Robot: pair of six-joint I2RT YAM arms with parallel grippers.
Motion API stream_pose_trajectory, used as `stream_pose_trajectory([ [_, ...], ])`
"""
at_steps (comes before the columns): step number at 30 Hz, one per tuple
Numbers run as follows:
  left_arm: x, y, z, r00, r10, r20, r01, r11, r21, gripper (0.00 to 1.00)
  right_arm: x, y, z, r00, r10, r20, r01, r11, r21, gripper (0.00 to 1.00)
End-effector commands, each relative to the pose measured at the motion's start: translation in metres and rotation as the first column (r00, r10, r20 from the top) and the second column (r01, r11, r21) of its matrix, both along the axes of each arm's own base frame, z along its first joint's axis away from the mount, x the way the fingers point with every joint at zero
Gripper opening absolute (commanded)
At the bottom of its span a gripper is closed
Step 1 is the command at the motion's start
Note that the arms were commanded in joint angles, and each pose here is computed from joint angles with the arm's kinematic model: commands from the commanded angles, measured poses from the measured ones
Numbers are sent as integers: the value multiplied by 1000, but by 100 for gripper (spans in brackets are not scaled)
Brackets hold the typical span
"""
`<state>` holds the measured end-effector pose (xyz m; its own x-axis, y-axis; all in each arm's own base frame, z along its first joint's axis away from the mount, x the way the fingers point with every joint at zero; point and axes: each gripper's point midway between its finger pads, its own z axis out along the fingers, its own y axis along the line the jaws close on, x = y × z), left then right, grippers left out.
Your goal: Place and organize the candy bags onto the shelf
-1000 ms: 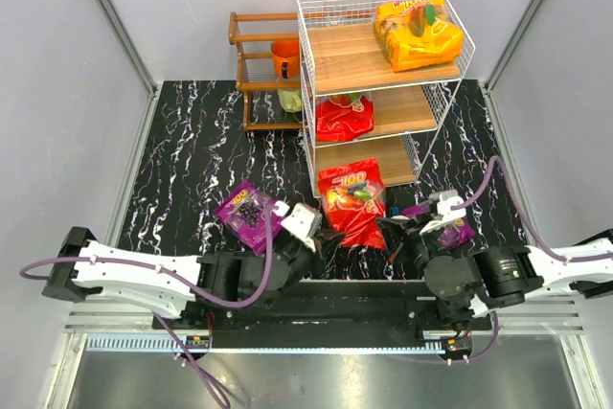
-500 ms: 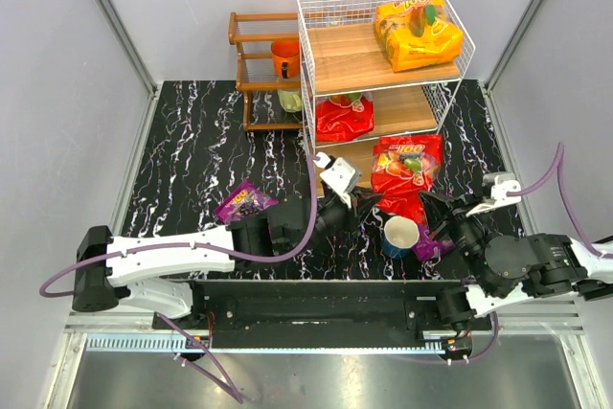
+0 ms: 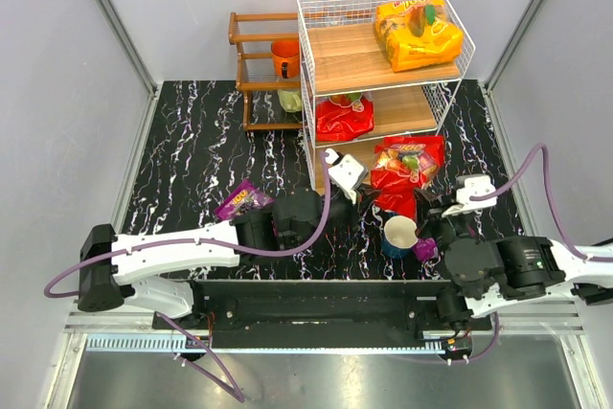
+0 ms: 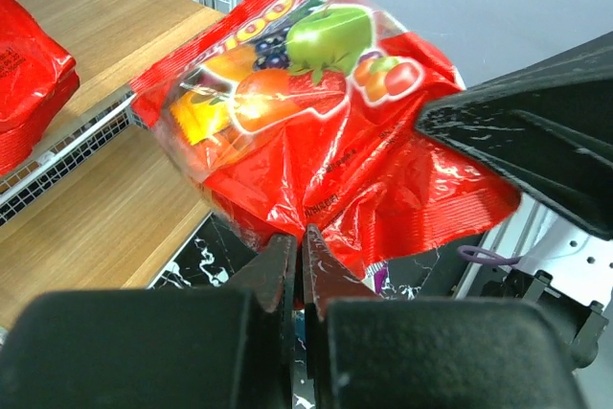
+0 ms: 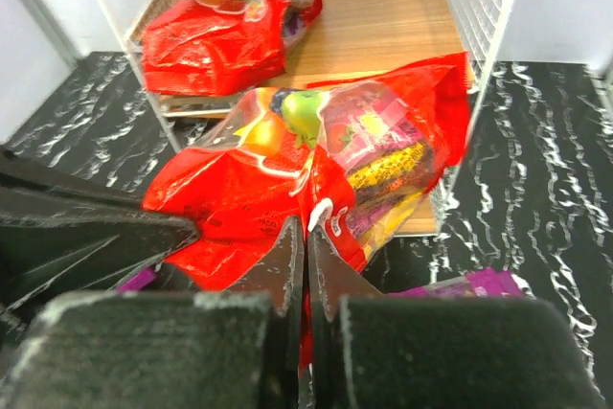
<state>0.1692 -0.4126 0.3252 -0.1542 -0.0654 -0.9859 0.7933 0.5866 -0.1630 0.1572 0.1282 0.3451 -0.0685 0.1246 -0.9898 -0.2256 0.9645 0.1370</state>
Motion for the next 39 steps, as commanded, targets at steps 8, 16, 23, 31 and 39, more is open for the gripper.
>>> stream_pose_trajectory([
  [8, 17, 8, 57, 994, 60, 91, -51, 994, -93, 0, 92, 6, 16, 991, -131, 11, 131, 991, 17, 0],
  [16, 11, -2, 72, 995, -18, 102, 31, 992, -125, 0, 96, -4, 64, 985, -149, 90, 145, 988, 47, 0],
  [23, 5, -29, 77, 991, -88, 105, 102, 986, -135, 0, 80, -43, 84, 966, -222, 129, 220, 975, 31, 0],
  [31, 19, -55, 103, 978, -104, 183, 124, 987, -101, 0, 79, -53, 90, 955, -252, 154, 257, 966, -8, 0],
  [39, 59, -54, 103, 973, -85, 214, 99, 993, -56, 0, 94, -42, 86, 957, -238, 167, 249, 968, -45, 0],
])
